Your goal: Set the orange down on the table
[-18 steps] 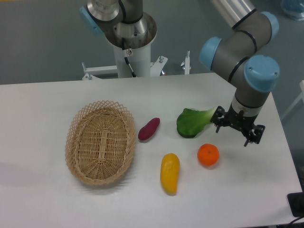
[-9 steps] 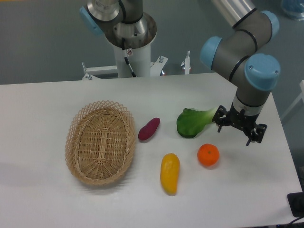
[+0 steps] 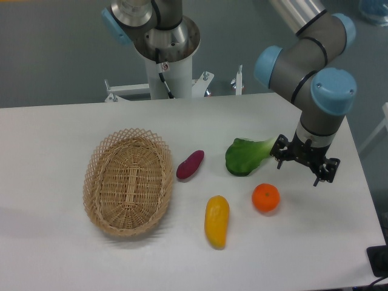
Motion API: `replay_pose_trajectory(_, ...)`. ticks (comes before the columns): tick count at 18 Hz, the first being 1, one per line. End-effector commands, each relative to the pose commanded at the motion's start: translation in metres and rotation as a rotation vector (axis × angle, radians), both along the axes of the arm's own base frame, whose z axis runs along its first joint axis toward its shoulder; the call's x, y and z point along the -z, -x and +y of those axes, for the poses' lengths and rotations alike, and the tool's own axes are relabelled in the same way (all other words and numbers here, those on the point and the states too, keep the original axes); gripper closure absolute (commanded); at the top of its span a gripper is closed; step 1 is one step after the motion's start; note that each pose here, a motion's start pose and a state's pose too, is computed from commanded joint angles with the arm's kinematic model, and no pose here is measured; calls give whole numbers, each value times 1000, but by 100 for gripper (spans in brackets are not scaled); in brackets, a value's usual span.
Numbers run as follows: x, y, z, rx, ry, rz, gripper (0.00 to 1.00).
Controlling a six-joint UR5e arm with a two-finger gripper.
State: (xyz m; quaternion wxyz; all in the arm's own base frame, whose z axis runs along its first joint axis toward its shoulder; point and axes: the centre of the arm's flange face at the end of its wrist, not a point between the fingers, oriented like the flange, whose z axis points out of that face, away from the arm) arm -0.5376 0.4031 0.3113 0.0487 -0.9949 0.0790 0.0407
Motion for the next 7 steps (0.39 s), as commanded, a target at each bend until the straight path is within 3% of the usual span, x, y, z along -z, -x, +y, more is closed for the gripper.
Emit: replay_pose_trajectory(7,-1,0,1,0,-2,4,0)
